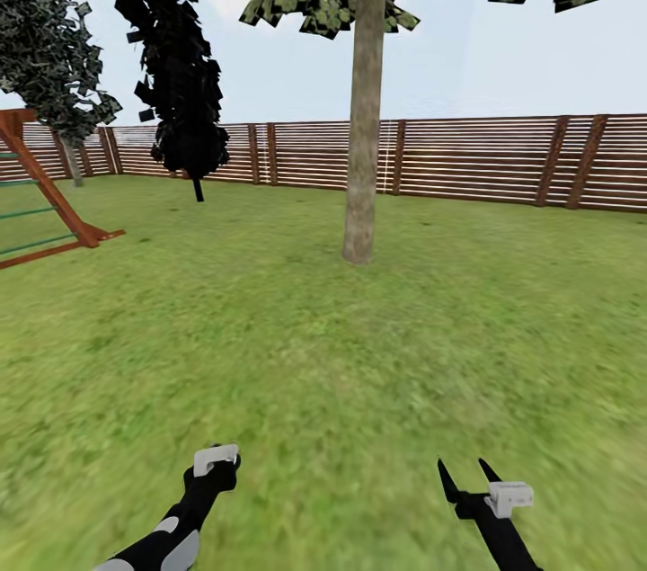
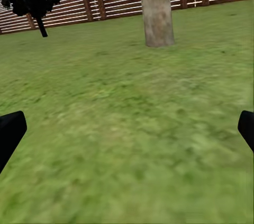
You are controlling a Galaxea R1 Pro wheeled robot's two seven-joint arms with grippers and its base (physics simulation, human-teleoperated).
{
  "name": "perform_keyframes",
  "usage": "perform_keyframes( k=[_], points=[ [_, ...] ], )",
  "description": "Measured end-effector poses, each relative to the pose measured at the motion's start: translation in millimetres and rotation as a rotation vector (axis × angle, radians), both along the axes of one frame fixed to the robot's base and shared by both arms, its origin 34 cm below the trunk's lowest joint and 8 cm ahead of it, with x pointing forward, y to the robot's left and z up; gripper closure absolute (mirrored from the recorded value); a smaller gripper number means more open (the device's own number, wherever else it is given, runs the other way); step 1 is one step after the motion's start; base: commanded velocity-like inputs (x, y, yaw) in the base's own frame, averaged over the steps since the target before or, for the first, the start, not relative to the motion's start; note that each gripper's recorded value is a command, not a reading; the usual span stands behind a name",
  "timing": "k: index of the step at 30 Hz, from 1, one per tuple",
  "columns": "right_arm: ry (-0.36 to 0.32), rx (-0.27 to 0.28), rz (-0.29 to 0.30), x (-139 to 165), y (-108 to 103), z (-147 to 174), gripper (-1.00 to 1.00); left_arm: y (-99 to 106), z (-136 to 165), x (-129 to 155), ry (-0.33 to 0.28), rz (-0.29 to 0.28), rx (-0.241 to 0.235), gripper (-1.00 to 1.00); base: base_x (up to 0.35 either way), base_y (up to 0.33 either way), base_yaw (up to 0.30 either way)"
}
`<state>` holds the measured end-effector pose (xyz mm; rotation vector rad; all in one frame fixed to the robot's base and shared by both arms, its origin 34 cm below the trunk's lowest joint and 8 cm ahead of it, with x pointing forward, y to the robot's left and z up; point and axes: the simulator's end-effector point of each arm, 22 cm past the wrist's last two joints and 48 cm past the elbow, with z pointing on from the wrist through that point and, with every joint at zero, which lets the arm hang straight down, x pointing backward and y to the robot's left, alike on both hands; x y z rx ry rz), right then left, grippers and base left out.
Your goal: In the garden, pick up the pesticide atomizer on the floor and spray pesticide onto both trees until each tree trunk is fully covered.
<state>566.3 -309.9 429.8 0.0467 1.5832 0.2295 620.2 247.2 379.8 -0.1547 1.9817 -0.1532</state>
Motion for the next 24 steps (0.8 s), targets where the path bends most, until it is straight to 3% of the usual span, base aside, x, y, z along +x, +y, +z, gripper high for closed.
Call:
perform_keyframes(
  k=[24],
  points=[
    [0.001, 0.000, 0.000, -0.2, 0.0, -0.2, -1.00, -0.2, 0.0, 0.0, 0.000, -0.001, 0.001, 1.00, 0.338, 0.000, 0.000]
  ],
)
